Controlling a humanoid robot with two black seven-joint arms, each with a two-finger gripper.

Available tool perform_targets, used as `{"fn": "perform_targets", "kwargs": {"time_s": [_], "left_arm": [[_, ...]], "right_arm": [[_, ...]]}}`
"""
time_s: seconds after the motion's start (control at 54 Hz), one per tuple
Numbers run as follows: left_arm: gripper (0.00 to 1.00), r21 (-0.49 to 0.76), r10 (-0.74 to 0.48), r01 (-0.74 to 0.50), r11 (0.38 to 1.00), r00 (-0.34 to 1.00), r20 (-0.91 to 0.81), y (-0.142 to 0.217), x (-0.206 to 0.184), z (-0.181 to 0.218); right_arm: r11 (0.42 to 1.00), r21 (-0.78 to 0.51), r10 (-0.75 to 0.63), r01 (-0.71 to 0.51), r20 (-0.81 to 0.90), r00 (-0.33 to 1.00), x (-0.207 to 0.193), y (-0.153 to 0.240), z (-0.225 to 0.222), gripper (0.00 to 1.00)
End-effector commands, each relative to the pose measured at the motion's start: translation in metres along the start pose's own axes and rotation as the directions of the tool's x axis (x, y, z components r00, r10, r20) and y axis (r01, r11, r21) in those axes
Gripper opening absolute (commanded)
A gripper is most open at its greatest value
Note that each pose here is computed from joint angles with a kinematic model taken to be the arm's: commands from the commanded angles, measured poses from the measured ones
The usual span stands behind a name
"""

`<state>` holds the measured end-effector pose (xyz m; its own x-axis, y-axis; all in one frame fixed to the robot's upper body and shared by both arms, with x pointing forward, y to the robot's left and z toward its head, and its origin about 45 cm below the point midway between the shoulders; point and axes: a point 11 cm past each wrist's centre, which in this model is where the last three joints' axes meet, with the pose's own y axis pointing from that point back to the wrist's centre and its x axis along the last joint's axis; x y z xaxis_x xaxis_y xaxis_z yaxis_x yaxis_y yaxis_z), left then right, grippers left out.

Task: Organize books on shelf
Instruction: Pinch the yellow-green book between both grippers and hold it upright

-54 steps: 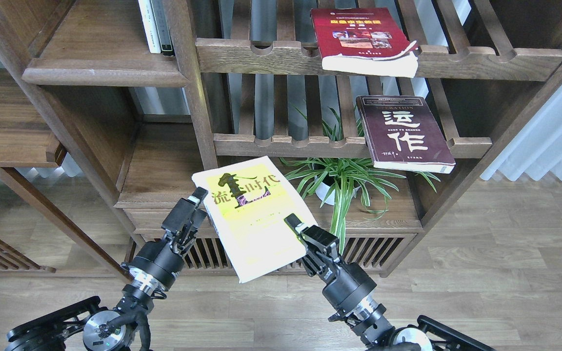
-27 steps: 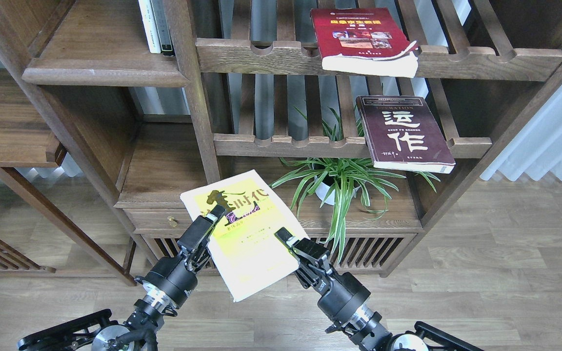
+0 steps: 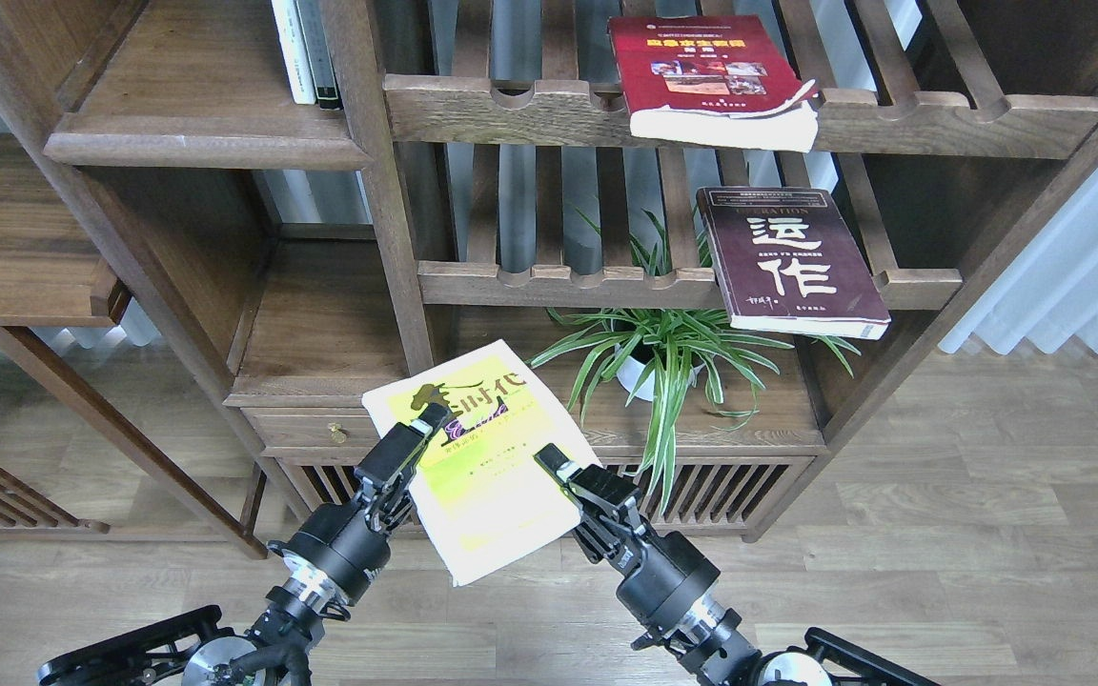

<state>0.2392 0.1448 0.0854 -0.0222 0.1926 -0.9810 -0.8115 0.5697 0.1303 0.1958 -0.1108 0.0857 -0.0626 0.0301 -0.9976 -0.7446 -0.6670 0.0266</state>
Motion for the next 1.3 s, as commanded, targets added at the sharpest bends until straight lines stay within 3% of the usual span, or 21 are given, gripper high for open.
{"fn": "perform_targets", "kwargs": {"time_s": [0.0,0.093,0.204,0.407,1.092,1.24,1.277], "left_arm": [[0.48,-0.004,0.001,-0.001,1.000,1.000,-0.004,0.000,0.000,-0.001],[0.40,-0.007,0.001,-0.001,1.000,1.000,-0.004,0.000,0.000,-0.001],[0.21,-0.003,0.003,-0.003,1.000,1.000,-0.002,0.001,0.001,-0.002],[0.09,-0.001,-0.003,0.003,1.000,1.000,0.006,0.000,0.000,-0.002],[0.04,-0.043,-0.015,0.018,0.999,0.998,0.059,0.000,0.000,0.007],[0.02,-0.050,-0.004,0.007,0.999,0.998,0.069,0.003,0.003,0.012],[0.02,-0.055,0.002,0.002,0.998,0.997,0.075,0.004,0.005,0.015]], "right_arm": [[1.000,0.008,0.005,-0.005,0.000,1.000,0.002,0.000,-0.001,0.02],[1.000,0.008,0.005,-0.005,-0.001,1.000,0.002,0.000,-0.002,0.02],[1.000,0.011,0.009,-0.009,-0.005,1.000,0.003,-0.001,-0.003,0.02],[1.000,0.026,0.014,-0.014,-0.002,1.000,0.007,-0.004,-0.005,0.02],[0.999,0.033,0.009,-0.009,0.008,1.000,0.007,-0.007,-0.003,0.06],[0.999,0.033,0.015,-0.015,0.005,1.000,0.009,-0.007,-0.003,0.21],[0.999,0.033,0.016,-0.017,0.005,1.000,0.009,-0.006,-0.003,0.32]]}}
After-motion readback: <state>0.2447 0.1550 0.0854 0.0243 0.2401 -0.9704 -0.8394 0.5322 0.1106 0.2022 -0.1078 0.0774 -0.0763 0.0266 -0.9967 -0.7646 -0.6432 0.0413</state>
